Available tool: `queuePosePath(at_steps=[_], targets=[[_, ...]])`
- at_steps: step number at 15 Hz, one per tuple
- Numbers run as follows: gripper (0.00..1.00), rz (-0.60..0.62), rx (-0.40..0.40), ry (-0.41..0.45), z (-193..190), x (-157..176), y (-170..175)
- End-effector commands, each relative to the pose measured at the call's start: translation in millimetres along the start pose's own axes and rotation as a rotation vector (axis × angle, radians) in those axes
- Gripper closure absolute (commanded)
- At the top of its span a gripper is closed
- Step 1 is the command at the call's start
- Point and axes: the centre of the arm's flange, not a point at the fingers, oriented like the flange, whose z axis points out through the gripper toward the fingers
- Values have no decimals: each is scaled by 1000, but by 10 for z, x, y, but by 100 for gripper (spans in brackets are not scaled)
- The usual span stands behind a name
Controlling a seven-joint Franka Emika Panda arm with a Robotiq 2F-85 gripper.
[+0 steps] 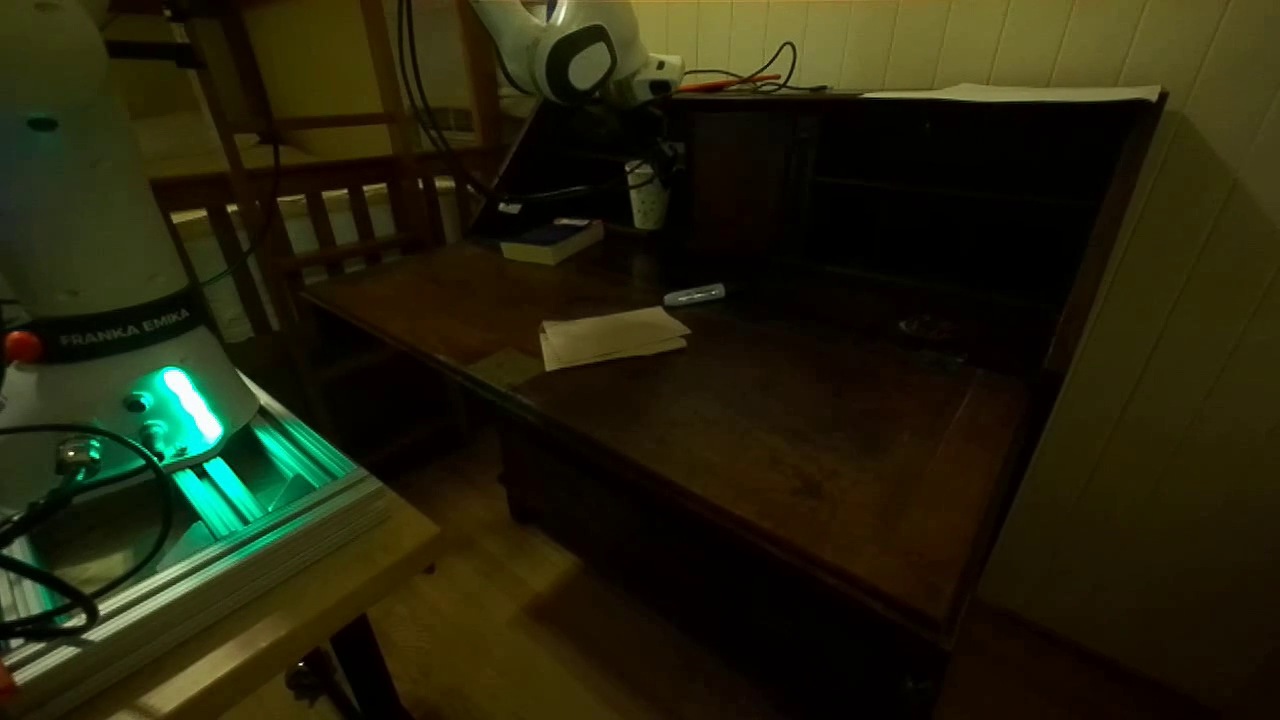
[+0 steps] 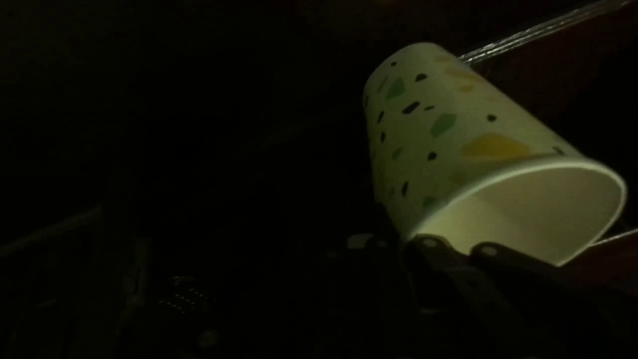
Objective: Move the cup to the left
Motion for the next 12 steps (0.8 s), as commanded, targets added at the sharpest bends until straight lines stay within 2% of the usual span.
queuePosePath(at_steps=[1,3,7,12], targets=[[99,25,-24,27,185,86,-101],[99,28,-34,33,209,105,-98],[99,-45,-73,21,221,62,-35],[99,4,-64,31,278,102,-94]])
